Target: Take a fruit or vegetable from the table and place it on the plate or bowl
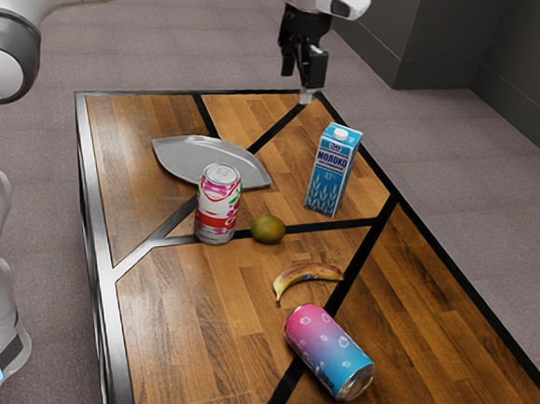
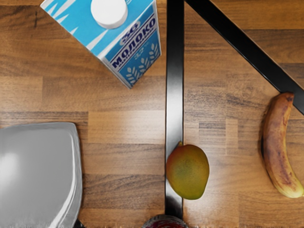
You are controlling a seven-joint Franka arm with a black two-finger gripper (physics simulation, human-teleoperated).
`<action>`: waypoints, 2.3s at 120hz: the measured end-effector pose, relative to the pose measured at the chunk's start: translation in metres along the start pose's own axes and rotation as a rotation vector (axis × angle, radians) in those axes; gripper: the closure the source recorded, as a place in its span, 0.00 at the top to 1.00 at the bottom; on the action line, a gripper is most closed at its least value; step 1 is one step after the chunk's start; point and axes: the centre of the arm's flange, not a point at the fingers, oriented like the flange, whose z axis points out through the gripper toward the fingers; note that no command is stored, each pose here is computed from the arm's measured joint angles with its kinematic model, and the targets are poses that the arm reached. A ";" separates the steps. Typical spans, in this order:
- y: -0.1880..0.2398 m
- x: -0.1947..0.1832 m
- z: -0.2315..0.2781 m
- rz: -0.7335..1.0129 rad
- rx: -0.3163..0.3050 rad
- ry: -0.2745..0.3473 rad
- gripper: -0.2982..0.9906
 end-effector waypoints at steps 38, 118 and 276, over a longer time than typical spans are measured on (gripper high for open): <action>-0.008 -0.028 -0.095 -0.018 -0.021 0.162 0.77; 0.020 0.059 0.032 0.003 0.013 -0.041 0.77; 0.041 -0.020 0.255 0.059 -0.040 -0.042 0.77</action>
